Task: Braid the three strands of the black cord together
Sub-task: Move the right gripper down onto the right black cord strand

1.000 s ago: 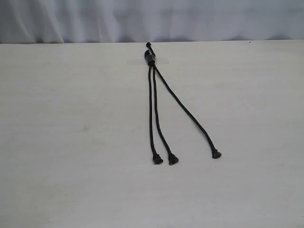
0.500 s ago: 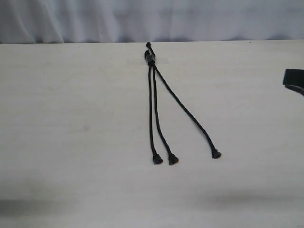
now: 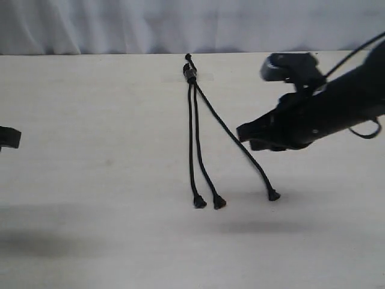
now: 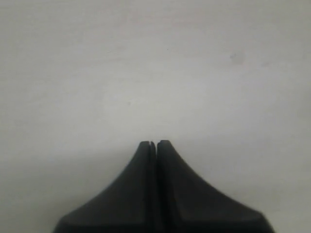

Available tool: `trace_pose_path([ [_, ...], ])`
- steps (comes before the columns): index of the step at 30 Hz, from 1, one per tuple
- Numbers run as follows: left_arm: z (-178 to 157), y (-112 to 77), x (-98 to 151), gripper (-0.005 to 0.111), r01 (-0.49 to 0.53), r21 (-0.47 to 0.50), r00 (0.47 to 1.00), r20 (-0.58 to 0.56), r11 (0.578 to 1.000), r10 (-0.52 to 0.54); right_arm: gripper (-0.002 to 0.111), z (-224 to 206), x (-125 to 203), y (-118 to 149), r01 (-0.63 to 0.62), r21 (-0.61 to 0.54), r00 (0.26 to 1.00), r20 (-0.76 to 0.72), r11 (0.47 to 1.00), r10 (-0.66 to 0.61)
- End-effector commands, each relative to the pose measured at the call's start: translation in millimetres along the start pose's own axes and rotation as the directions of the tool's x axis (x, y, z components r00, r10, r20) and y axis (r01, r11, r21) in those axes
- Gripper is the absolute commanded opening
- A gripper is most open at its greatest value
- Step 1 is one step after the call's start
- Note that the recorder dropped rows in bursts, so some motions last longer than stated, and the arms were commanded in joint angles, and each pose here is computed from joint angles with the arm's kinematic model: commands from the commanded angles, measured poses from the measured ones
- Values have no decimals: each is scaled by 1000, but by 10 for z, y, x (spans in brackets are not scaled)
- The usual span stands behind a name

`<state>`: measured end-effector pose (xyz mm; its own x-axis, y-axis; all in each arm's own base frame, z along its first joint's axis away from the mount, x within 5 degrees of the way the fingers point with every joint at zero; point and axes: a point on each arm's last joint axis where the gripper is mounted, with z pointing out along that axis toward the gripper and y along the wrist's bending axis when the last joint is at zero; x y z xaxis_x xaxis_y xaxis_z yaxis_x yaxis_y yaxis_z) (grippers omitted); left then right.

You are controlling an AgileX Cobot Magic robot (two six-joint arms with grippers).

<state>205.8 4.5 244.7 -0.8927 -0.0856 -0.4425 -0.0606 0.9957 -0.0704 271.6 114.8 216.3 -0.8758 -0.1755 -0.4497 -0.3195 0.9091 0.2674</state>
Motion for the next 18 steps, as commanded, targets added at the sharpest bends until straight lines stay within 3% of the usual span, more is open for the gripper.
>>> trace_pose_path([
  [1, 56, -208, 2, 0, -63, 26, 996, -61, 998, 65, 4, 364, -144, 248, 128, 46, 984, -134, 991, -121],
  [7, 304, -513, 39, 0, -107, 70, 984, -138, 992, 116, 6, 764, -339, 484, 233, 85, 947, -246, 969, -206],
  [10, 371, -613, 25, 0, -130, 94, 983, -116, 987, 140, 17, 938, -377, 520, 234, 104, 932, -306, 967, -193],
  [14, 369, -653, 13, 0, -113, 115, 988, -96, 987, 124, 35, 1130, -356, 521, 237, 117, 917, -353, 964, -183],
  [18, 367, -649, 28, 0, -113, 114, 986, -112, 987, 125, 38, 1248, -296, 525, 258, 124, 903, -383, 958, -193],
])
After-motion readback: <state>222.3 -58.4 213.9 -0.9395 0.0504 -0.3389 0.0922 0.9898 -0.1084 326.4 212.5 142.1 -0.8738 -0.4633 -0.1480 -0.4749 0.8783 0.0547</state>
